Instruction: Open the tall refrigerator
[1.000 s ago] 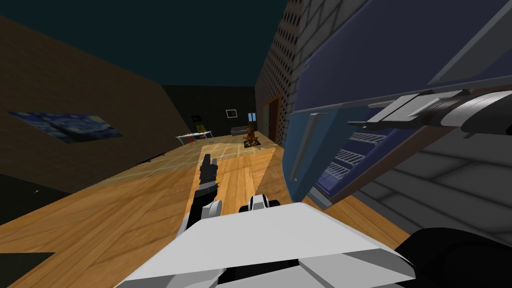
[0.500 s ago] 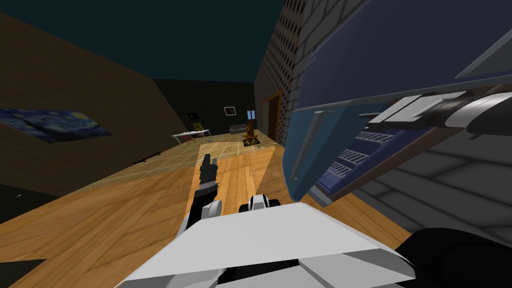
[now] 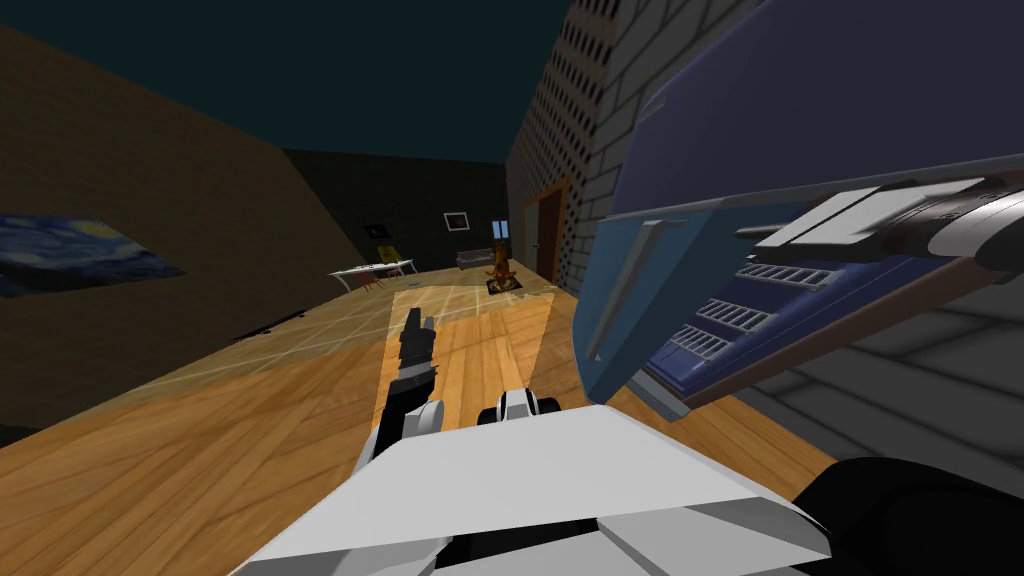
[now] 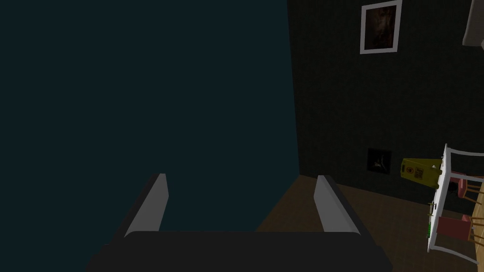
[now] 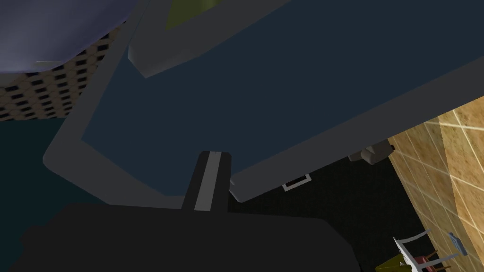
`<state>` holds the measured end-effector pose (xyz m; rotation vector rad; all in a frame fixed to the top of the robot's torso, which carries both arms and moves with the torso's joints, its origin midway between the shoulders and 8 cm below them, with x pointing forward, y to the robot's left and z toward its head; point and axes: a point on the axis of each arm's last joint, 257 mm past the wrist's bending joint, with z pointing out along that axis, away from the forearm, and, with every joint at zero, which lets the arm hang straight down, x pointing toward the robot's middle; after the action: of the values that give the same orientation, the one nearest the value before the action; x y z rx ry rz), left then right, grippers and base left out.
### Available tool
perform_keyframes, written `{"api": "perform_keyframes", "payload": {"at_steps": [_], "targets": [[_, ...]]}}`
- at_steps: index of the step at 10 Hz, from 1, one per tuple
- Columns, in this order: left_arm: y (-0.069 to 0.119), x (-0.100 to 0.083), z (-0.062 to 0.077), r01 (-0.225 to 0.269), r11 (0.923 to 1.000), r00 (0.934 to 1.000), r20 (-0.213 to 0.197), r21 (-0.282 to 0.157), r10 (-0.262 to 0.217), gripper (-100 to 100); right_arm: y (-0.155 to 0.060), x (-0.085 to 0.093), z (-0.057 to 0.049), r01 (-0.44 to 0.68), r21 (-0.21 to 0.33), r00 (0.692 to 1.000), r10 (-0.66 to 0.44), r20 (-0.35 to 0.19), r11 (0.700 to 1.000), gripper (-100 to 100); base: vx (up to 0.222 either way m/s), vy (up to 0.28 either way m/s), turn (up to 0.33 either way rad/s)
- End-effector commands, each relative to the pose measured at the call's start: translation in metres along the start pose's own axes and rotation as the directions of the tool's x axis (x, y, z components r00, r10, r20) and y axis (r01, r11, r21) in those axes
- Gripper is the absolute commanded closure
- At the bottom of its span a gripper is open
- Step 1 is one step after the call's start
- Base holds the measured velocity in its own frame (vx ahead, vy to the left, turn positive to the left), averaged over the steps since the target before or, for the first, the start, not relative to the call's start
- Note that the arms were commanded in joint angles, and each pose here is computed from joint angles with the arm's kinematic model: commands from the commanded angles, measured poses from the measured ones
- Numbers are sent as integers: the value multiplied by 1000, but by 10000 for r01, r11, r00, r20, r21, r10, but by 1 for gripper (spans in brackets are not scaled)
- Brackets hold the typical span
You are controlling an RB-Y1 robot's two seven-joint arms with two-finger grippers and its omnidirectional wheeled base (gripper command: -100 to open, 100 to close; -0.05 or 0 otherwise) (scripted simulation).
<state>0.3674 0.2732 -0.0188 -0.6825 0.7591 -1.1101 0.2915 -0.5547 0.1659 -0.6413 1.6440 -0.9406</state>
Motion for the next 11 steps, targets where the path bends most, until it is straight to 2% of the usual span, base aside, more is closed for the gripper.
{"api": "perform_keyframes", "payload": {"at_steps": [1,3,4,5,11], "targets": [[0,0,0,0,10000,10000,0,1,0,0,-16,8,-6,13,442,9995,1,-320,9990,100,165,271,-65],[0,0,0,0,10000,10000,0,1,0,0,-24,16,-12,17,689,9980,26,-625,9976,100,147,264,-54],[0,0,0,0,10000,10000,0,2,0,0,-19,17,-10,15,556,9983,17,-577,9984,100,61,118,-25],[0,0,0,-2,10000,10000,-1,4,2,0,-24,20,-12,-74,699,9978,120,-652,9975,-100,88,84,-1],[0,0,0,-3,10000,10000,-2,2,3,0,-40,29,-19,-289,1134,9961,380,-795,9931,-100,130,107,-19]]}}
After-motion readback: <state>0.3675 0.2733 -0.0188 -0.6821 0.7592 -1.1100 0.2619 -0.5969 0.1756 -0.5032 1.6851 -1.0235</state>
